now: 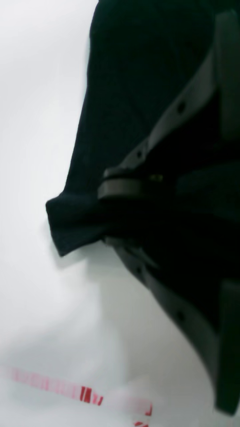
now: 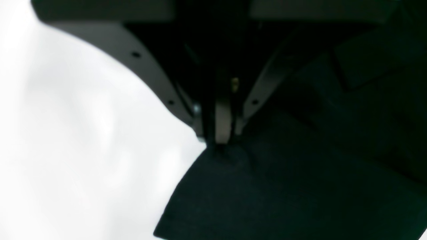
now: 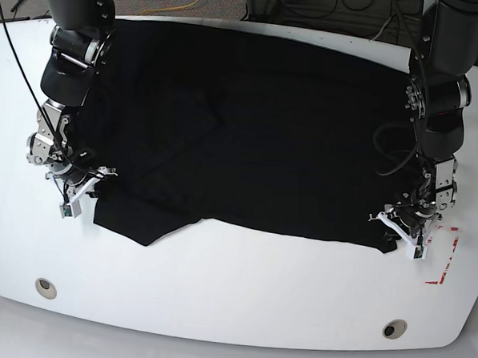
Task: Layout the t-shirt on the table in an organized manner, then fold the t-shirt properly
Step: 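Lift the hem with both grippers and fold it over toward the collar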
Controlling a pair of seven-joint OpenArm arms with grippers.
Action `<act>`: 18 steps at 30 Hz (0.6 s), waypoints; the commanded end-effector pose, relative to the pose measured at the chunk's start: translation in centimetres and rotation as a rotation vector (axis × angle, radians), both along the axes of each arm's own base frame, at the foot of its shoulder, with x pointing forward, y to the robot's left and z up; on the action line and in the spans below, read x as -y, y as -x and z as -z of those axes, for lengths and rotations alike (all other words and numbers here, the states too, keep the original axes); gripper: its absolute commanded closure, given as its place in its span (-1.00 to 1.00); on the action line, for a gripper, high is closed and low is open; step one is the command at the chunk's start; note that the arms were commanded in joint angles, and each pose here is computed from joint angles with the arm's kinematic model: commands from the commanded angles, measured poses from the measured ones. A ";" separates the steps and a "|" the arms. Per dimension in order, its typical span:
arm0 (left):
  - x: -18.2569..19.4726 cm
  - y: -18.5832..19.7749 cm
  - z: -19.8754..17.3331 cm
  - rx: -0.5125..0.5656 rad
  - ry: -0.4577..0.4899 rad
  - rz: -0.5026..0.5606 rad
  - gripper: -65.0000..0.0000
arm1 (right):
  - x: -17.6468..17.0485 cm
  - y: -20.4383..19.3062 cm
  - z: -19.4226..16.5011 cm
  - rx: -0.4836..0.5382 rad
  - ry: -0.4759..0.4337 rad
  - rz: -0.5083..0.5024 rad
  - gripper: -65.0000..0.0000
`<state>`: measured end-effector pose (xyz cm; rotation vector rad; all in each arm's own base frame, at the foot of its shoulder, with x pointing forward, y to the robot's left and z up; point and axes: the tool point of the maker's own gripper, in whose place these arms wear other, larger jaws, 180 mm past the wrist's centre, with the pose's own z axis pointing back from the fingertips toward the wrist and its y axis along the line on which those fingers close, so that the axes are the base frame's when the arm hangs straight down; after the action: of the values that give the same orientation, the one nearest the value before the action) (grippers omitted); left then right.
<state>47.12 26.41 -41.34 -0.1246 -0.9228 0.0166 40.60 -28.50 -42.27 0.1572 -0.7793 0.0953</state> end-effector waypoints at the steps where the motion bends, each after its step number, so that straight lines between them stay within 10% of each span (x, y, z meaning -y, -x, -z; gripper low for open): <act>1: -0.5 -1.6 -2.3 0.065 -0.002 -0.005 0.80 | 0.9 -0.9 -1.5 0.037 0.017 0.001 1.00; 18: -0.9 -2.6 -5.8 0.179 -0.045 0.005 1.00 | 1.4 -2.0 -5.8 0.088 0.125 -0.030 1.00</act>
<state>48.07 26.51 -38.89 -0.0993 -0.9983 -0.0238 40.66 -28.94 -40.15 0.0872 -0.7697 0.1627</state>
